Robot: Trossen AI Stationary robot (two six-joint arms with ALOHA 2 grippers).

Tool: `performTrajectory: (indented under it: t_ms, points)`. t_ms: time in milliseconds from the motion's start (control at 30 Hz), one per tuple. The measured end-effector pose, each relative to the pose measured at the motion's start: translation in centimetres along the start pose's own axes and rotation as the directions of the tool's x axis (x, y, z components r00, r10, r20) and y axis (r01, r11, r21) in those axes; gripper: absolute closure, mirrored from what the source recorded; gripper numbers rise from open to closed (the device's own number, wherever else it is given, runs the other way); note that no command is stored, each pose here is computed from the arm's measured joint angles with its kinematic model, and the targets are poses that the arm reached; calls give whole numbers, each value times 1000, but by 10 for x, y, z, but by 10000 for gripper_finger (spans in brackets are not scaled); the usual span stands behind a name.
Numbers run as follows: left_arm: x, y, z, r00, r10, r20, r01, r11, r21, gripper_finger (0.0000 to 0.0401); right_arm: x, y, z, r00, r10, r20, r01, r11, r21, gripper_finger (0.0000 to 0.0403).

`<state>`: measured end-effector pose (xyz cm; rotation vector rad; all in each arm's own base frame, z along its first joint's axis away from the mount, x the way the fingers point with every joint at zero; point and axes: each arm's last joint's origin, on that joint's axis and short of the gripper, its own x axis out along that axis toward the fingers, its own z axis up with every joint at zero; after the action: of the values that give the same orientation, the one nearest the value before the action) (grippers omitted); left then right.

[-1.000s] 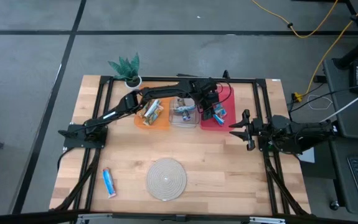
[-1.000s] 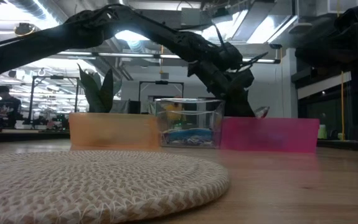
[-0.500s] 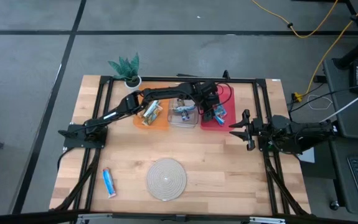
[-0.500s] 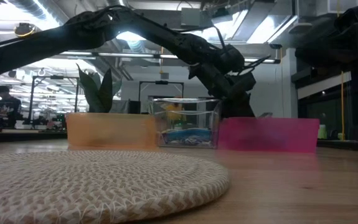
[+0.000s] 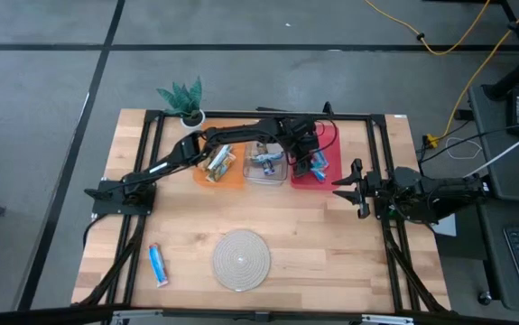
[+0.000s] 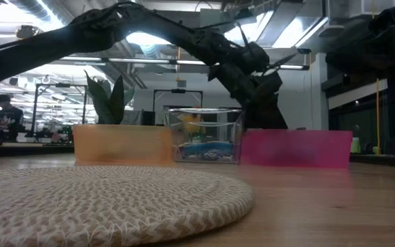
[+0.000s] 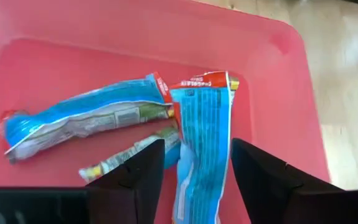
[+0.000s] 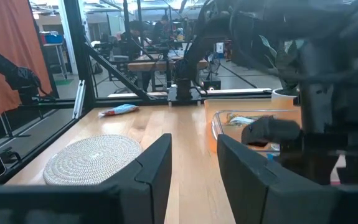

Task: Pick and place Granola Bars by type
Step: Put the right red granola bar into the pink bin, then put the red granola bar into the pink bin

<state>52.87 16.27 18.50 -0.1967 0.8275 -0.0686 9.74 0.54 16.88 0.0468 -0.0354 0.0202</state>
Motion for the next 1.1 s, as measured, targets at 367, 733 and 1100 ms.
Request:
performTrajectory:
  t_ms: [367,733,1100]
  points:
    - [-60,-22,31,996,44,73,-47,998,33,217,0,0,0,1000,0,0,0,1000,0,271]
    - [-106,-54,34,993,110,-34,-109,993,50,217,0,0,0,1000,0,0,0,1000,0,271]
    - [-136,-87,22,974,79,-211,-73,997,33,217,0,0,0,1000,0,0,0,1000,0,271]
